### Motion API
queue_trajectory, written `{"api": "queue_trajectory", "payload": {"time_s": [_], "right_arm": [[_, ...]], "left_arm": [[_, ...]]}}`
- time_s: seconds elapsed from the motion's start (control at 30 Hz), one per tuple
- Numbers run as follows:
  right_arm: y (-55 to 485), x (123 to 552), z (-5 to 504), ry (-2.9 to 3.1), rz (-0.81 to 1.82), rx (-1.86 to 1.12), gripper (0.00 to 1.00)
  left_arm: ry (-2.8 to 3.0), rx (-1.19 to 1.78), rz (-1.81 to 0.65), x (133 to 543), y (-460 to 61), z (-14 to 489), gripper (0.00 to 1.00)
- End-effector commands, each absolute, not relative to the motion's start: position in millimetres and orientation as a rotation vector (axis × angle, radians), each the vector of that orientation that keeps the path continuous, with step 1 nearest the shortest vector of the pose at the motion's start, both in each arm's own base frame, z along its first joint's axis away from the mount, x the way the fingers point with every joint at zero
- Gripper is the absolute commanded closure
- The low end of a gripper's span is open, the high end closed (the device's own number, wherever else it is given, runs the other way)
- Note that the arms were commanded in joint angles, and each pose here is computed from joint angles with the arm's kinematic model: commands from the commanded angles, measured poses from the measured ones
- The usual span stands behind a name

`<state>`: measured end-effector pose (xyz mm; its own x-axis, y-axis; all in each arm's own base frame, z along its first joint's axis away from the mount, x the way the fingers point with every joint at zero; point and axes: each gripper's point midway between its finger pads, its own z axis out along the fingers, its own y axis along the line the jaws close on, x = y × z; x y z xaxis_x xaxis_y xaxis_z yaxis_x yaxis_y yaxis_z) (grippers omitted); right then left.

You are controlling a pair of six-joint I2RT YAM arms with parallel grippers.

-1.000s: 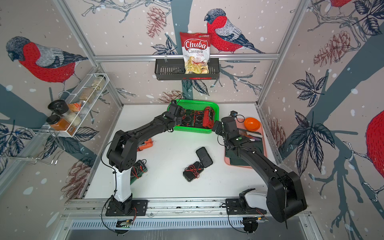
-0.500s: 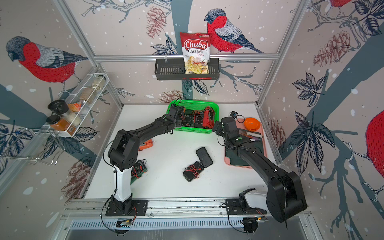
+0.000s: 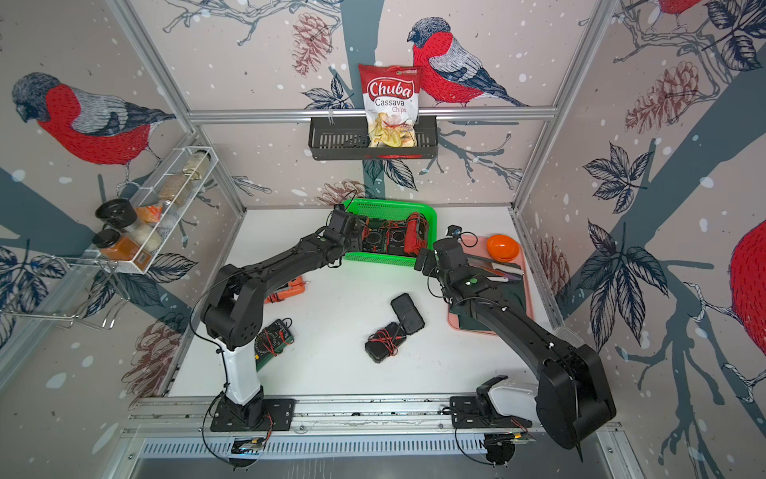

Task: Put the multimeter into the basket
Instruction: Move the basket to the center of the board, then pick up the multimeter from the center of the board.

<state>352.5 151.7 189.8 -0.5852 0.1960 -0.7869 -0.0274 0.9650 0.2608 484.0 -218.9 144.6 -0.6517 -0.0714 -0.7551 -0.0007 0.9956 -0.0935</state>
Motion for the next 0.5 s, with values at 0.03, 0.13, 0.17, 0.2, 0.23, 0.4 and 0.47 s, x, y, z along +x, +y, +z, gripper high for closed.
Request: {"api": "queue_trajectory", "payload": {"time_s": [0.03, 0.13, 0.17, 0.2, 0.23, 0.4, 0.47], "right_arm": [[163.6, 339.2, 188.8, 2.199, 0.293, 0.023, 0.0], [170.8, 326.8, 178.2, 2.25, 0.275, -0.03, 0.0], [172.6, 322.6, 173.3, 2.272, 0.265, -0.048, 0.0], [176.0, 317.4, 169.1, 2.294, 0.258, -0.076, 0.0], [178.0, 312.3, 164.0, 2.32, 0.247, -0.096, 0.0], [184.3, 284.0, 134.7, 2.463, 0.23, -0.191, 0.06], [185.6, 274.1, 119.7, 2.529, 0.225, -0.232, 0.1]], "left_arm": [[2.248, -0.066, -0.139, 480.6, -216.7, 158.8, 0.2], [2.238, -0.071, -0.148, 477.5, -214.8, 163.5, 0.2], [2.235, -0.073, -0.152, 476.1, -214.6, 165.4, 0.2], [2.232, -0.074, -0.157, 474.8, -214.0, 167.3, 0.2], [2.225, -0.078, -0.165, 472.8, -213.1, 170.7, 0.2], [2.175, -0.099, -0.226, 457.9, -207.4, 191.7, 0.19], [2.153, -0.111, -0.243, 450.2, -202.9, 198.5, 0.18]]}}
